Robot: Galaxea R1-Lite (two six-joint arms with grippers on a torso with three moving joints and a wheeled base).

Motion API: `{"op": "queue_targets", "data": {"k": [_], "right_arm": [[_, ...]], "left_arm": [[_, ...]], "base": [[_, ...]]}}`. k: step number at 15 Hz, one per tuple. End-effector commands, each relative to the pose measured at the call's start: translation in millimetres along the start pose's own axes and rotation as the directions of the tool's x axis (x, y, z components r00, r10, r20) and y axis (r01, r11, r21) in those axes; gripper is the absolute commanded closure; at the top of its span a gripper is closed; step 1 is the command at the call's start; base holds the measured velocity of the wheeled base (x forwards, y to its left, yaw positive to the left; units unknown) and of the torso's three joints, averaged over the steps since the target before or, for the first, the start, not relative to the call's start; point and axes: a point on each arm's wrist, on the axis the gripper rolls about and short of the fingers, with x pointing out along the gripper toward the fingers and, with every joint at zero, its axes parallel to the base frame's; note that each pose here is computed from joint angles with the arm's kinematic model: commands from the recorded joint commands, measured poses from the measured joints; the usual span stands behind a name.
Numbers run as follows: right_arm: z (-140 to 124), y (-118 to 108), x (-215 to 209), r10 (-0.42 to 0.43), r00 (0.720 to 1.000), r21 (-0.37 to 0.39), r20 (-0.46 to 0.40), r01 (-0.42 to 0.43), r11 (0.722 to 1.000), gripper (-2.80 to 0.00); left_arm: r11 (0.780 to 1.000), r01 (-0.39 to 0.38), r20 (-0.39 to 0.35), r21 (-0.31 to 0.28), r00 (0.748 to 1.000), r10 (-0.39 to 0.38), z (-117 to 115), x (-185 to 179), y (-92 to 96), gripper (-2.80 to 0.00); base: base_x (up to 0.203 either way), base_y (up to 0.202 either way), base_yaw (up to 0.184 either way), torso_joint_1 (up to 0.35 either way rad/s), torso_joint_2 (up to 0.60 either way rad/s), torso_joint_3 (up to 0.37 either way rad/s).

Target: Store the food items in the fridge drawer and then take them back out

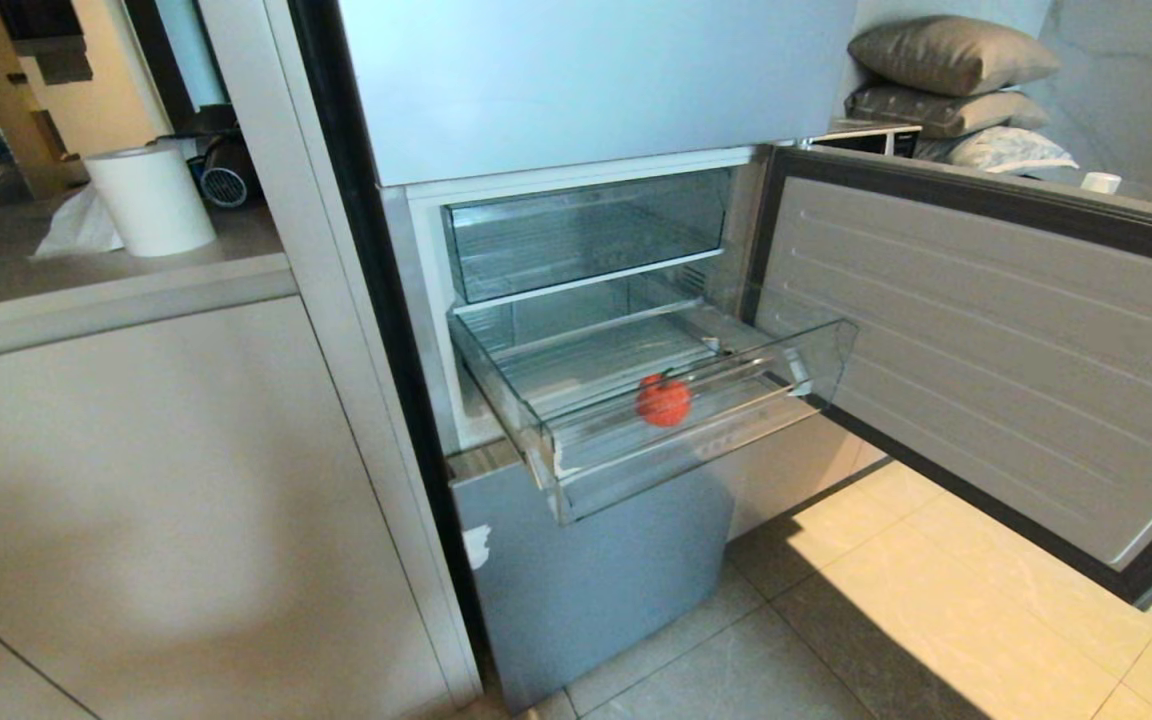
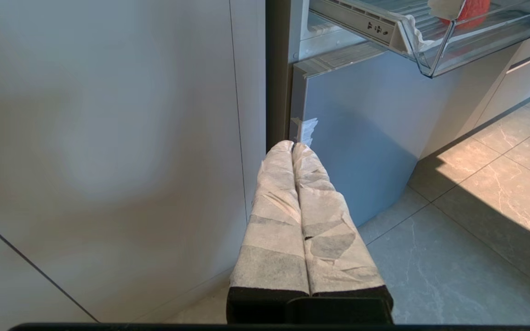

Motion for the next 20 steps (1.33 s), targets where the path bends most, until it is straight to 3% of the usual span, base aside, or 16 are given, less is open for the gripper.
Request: {"op": "queue_targets", "data": {"k": [1,7,13,20], "right_arm": [[-0.3,-16.0,66.3,-0.077,0.994,0.014,-0.082,0.078,0.997,0.00],[22.1,-72.0,161.7,-0.212,0.977,0.015,-0.014,0.212,0.977,0.00],[31.1,-144.4,198.6,-0.357,0.934,0.018,0.011,0.356,0.934,0.00],[28.2,-216.5,252.2,-0.428,0.900,0.035,0.084,0.426,0.904,0.00]], "left_arm": [[1.000,-0.002,-0.001,0.000,1.000,0.002,0.1,0.1,0.0,0.00],[1.000,-0.001,-0.001,0.000,1.000,0.001,-0.2,0.1,0.0,0.00],[1.000,-0.001,-0.002,0.000,1.000,0.001,-0.1,0.2,0.0,0.00],[1.000,-0.002,0.000,0.000,1.000,0.002,0.1,0.0,0.0,0.00]], "base": [[0.000,0.000,0.000,0.000,0.00,0.000],[0.000,0.000,0.000,0.000,0.00,0.000],[0.000,0.000,0.000,0.000,0.00,0.000],[0.000,0.000,0.000,0.000,0.00,0.000]]}}
